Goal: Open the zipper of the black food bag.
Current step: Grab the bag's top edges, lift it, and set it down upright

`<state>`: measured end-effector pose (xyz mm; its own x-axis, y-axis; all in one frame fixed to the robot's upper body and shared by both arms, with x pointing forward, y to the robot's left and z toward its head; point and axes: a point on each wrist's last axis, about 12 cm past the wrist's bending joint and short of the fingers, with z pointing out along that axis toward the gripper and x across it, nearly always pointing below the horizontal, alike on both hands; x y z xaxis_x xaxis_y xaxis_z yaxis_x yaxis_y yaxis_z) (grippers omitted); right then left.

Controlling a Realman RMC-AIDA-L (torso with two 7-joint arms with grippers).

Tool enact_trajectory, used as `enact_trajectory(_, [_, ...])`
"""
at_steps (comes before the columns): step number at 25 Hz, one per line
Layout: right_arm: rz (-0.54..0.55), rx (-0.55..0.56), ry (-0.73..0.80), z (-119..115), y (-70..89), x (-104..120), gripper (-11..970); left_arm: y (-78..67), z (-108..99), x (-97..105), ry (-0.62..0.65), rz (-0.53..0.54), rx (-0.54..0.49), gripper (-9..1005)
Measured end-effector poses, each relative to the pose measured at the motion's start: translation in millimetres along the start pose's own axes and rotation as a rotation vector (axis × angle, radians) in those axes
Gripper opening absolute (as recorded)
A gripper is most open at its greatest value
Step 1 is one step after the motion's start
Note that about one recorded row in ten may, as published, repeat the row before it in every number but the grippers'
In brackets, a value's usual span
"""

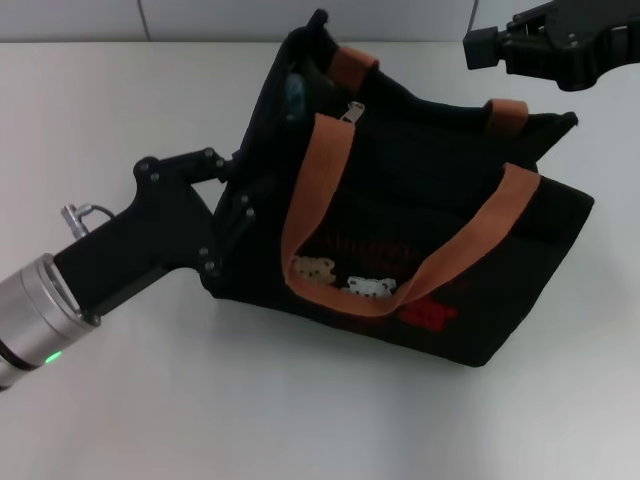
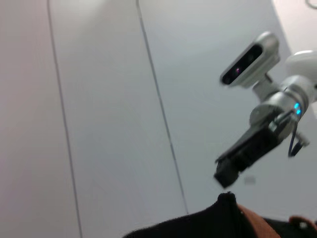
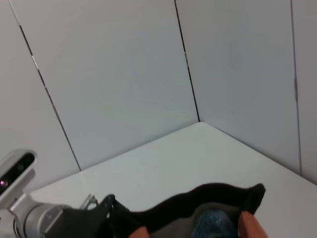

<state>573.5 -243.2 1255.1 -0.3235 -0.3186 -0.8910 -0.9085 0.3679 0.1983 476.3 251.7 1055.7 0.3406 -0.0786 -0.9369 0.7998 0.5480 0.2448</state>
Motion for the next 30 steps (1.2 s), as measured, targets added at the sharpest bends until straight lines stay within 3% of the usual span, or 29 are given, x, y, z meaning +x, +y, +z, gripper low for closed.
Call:
enact_trajectory(7, [-0.019, -0.003, 0.022, -5.5, -0.2, -3.9, -1, 19.6, 8.7, -20.5, -0.117, 0.071, 0.063, 195])
enact_trajectory(12, [-0.119, -0.053, 0.05, -3.4, 5.6, 3.8, -1, 33.1, 25.1, -27.4, -0.143, 0.085, 0.11, 195])
enact_trajectory(17, [-0.038, -0.029, 0.049, 4.3, 0.1, 5.2, 49, 33.9, 34.0, -28.5, -0.151, 0.089, 0.148, 195])
enact_trajectory(20, [-0.14, -0.036, 0.067, 11.5, 0.5, 5.5, 80, 33.7, 36.3, -28.6, -0.15, 0.09, 0.165, 195])
enact_trajectory(23, [-0.171, -0.035, 0.073, 16.3, 0.7, 4.7, 110, 33.6, 37.1, -28.7, -0.15, 0.09, 0.172, 195])
enact_trajectory(25, [-0.186, -0.025, 0.099, 25.6, -0.7, 2.9, 189, 33.3, 37.9, -28.7, -0.15, 0.09, 0.179, 195])
enact_trajectory(30, [-0.214, -0.026, 0.127, 40.4, 1.0, 1.3, 209, 33.4, 39.0, -29.0, -0.151, 0.092, 0.185, 195])
